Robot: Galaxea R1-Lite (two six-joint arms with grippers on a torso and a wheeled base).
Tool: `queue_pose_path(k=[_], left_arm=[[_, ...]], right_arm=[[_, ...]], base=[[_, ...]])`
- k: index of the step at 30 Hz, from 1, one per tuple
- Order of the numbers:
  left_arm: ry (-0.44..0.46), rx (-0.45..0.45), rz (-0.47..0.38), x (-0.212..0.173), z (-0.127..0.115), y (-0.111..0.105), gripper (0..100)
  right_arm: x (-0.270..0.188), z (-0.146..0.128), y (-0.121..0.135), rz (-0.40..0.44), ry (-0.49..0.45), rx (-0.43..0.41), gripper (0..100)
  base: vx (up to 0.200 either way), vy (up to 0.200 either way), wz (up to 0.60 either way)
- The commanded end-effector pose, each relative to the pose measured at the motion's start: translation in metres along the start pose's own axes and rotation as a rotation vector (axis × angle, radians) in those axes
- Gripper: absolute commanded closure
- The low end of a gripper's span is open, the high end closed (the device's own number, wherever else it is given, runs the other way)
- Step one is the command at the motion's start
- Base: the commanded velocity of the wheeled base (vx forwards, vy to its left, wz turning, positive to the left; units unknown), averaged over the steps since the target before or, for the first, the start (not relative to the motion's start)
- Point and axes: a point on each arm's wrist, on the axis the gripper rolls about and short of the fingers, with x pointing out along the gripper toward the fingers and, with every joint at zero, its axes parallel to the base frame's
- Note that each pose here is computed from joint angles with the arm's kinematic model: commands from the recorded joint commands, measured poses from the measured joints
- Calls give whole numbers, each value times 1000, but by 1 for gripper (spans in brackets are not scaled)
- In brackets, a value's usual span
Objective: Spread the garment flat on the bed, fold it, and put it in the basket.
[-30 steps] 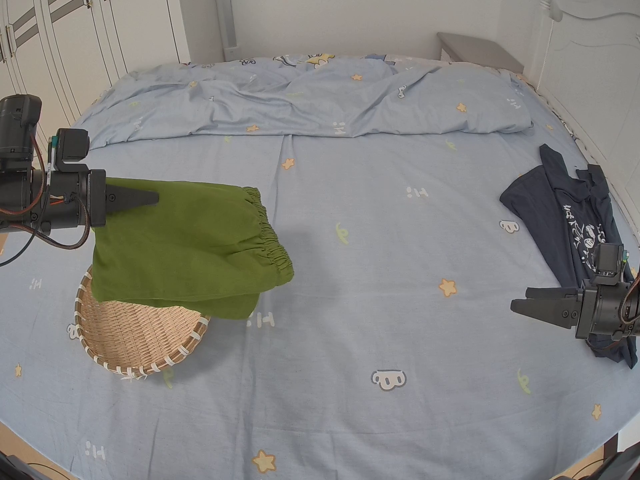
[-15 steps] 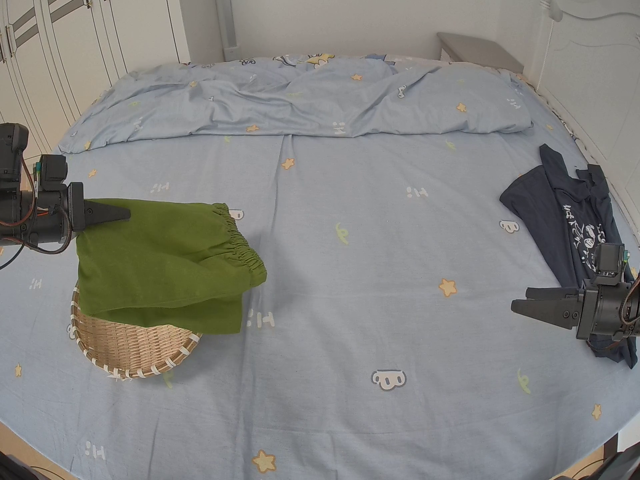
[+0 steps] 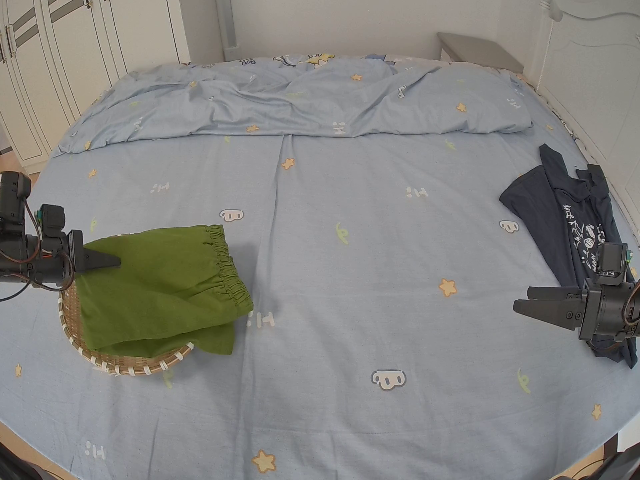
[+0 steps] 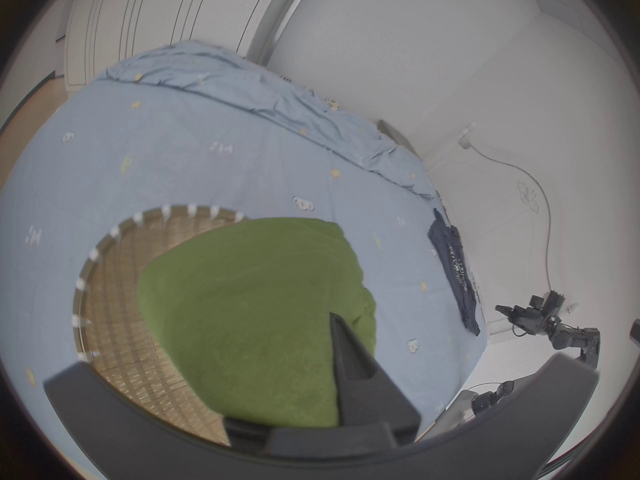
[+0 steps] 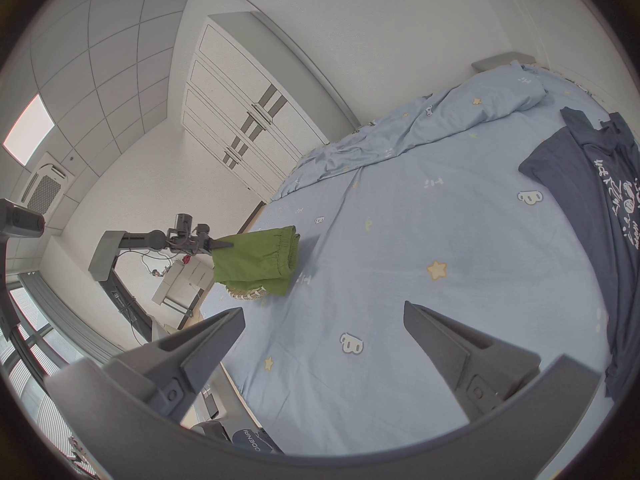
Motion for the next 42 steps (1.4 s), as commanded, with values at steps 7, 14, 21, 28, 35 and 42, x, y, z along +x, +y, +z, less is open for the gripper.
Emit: queue_pose_path(k=[7,14,21,28,35,42], left_arm=[[134,-94,270,50,-20,56,100],[140,-76,327,66,-23,65,100],[180,-56,354,85,-26,64,100],[232,2,467,111,-34,54,100],[227,19,465,107,-34,45,0],[162,46,462,86,-25,30,0]], right_arm=[[-8,2,8,12,-26,-23,0],[-8,2,8,13,-27,-24,0],[-8,1,8,13,-25,-23,0],[-10,2,10,13,-36,-32,0],[-10,2,10,15,-36,-32,0],[-10,2,10,15,-36,-32,0]], base=[[0,0,0],[0,0,0],[0,0,0],[0,0,0],[0,0,0],[0,0,0]])
